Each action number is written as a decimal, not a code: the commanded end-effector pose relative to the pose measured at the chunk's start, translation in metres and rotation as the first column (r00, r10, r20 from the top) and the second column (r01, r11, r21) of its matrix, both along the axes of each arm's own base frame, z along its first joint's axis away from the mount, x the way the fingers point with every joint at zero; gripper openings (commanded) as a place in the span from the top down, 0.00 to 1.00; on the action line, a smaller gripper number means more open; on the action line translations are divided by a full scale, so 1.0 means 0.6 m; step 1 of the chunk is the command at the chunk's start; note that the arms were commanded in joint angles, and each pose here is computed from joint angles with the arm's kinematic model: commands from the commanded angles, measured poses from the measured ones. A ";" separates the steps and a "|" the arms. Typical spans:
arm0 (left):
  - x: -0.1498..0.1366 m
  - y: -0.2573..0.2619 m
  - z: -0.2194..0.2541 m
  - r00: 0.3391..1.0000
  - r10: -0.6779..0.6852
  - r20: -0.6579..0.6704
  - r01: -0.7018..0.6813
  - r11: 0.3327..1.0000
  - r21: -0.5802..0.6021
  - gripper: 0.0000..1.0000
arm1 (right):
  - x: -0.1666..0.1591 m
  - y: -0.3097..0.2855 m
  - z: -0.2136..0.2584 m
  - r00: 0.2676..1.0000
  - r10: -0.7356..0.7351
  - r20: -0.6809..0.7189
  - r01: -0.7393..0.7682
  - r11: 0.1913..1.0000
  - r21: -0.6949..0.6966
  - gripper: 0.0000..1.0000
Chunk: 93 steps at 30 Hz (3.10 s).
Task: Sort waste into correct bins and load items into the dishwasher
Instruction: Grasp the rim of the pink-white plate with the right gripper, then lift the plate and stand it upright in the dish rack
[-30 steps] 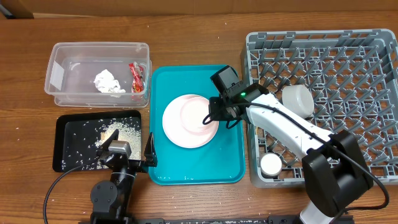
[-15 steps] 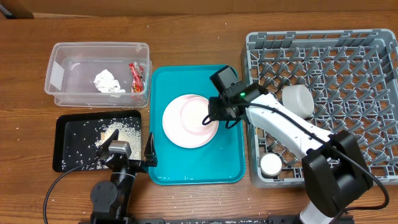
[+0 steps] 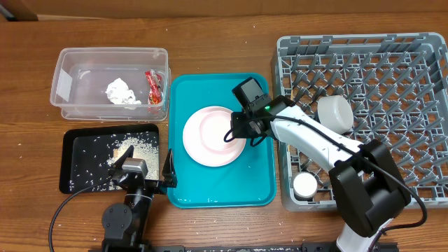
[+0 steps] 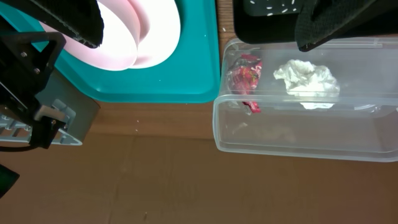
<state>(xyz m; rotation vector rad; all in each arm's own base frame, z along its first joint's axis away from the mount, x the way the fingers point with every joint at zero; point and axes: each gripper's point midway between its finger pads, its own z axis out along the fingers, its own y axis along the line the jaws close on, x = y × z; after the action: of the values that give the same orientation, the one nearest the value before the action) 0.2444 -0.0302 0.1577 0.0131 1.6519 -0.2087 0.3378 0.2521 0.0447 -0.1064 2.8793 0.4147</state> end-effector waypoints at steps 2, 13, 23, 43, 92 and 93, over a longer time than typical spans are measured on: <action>-0.001 -0.004 0.000 1.000 -0.012 0.008 0.012 1.000 0.003 0.00 | 0.027 0.007 0.050 0.997 -0.012 0.070 0.009 0.999 0.044 0.96; -0.001 -0.004 0.000 1.000 -0.012 0.007 0.012 1.000 0.003 0.00 | 0.021 -0.001 0.044 0.998 -0.015 0.056 0.014 1.000 0.018 0.80; -0.001 -0.004 0.000 1.000 -0.012 0.007 0.012 1.000 0.003 0.00 | 0.019 0.003 0.014 0.997 -0.064 0.044 0.063 0.997 0.039 0.80; -0.001 -0.004 0.000 1.000 -0.012 0.007 0.012 1.000 0.003 0.00 | 0.035 -0.104 0.162 0.940 -0.179 0.290 0.222 0.967 -0.123 0.96; -0.001 -0.004 0.000 1.000 -0.012 0.007 0.012 1.000 0.003 0.00 | -0.095 -0.711 0.257 0.498 -0.538 0.680 0.791 -0.040 -0.611 0.96; -0.001 -0.004 0.000 1.000 -0.012 0.007 0.012 1.000 0.003 0.00 | -0.092 -0.712 0.252 0.509 -0.535 0.675 0.782 -0.041 -0.622 0.96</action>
<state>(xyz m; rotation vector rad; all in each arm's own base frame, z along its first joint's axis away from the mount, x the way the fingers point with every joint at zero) 0.2444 -0.0302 0.1577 0.0128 1.6519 -0.2090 0.2816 -0.1693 0.1989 1.0313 2.0697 -1.2749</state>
